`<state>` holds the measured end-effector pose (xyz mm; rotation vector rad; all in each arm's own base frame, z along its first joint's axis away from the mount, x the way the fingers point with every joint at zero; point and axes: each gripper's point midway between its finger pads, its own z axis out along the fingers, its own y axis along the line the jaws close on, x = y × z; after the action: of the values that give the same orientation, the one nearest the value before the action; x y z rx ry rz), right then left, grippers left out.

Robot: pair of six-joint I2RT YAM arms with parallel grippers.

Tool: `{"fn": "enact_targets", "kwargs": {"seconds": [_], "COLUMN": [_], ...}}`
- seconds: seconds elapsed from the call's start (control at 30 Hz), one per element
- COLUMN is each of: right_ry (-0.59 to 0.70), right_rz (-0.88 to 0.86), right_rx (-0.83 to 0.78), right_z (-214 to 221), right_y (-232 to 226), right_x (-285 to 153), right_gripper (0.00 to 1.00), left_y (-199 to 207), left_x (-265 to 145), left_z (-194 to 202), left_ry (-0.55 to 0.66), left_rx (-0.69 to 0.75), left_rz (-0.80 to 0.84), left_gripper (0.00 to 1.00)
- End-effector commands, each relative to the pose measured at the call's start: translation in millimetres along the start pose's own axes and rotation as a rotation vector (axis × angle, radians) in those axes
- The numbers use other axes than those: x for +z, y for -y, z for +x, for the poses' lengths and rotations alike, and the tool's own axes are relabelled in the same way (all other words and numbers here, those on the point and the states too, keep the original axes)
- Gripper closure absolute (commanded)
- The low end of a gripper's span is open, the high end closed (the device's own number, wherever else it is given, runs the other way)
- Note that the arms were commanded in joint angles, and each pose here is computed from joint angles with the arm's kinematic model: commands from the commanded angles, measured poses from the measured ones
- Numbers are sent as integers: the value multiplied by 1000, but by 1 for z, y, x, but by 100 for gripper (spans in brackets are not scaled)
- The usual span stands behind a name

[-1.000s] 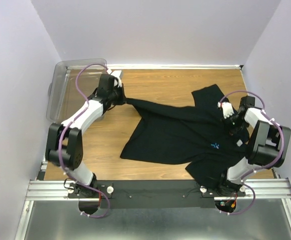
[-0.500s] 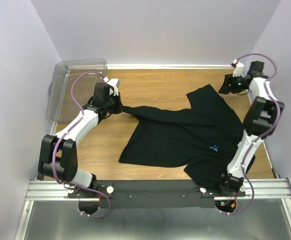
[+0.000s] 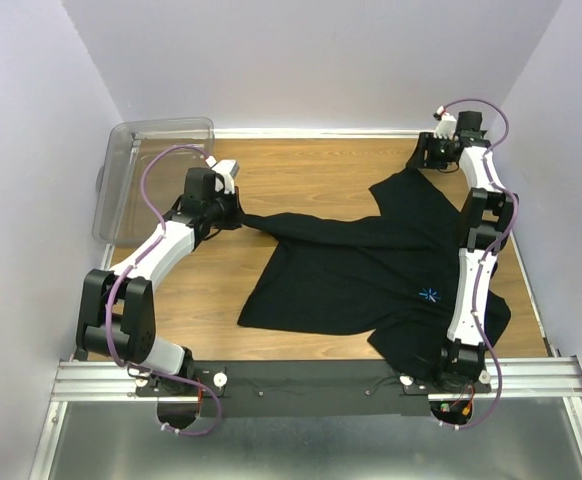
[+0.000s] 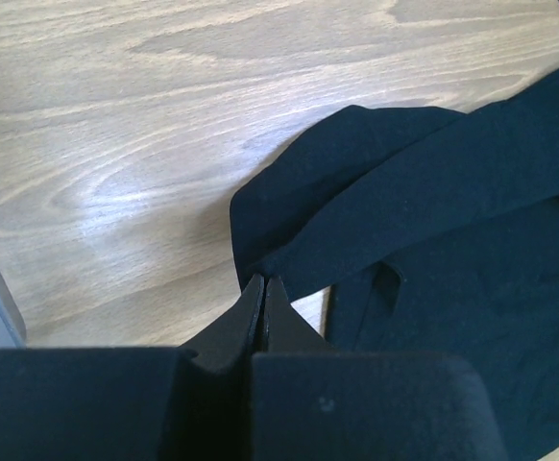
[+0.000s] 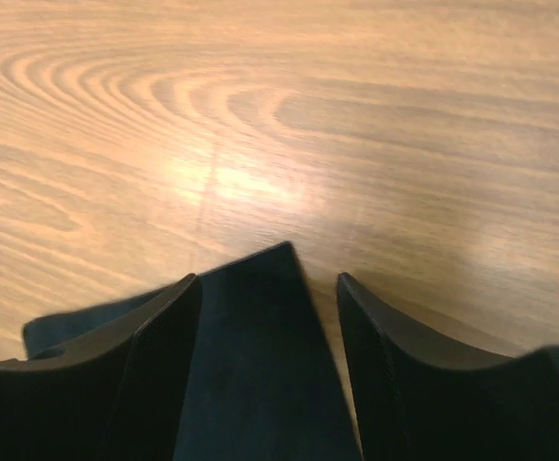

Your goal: Fold and stack the t-shirts

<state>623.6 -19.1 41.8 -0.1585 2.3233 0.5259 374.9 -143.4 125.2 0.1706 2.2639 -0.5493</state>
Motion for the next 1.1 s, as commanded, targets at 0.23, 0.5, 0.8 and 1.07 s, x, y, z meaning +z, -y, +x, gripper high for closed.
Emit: {"fn": "enact_targets", "kwargs": {"seconds": [0.23,0.5,0.8,1.07], "right_ry": [-135,-184,-150,-81], "right_rz": [-15,71,82,106], "right_rx": [-11,-25,-27,-11], "right_z": [60,72,53,22], "right_y": [-9,2,-1,0], "right_x": [38,27,19,9], "right_gripper": [41,72,90,39], "left_y": [-4,-2,-2,-1], "left_x": [2,1,0,-1], "left_z": [-2,-2,-2,-3], "left_ry": [2,2,8,18], "left_rx": [12,10,8,6], "left_rz": [39,48,47,48], "left_gripper": [100,100,100,100]}}
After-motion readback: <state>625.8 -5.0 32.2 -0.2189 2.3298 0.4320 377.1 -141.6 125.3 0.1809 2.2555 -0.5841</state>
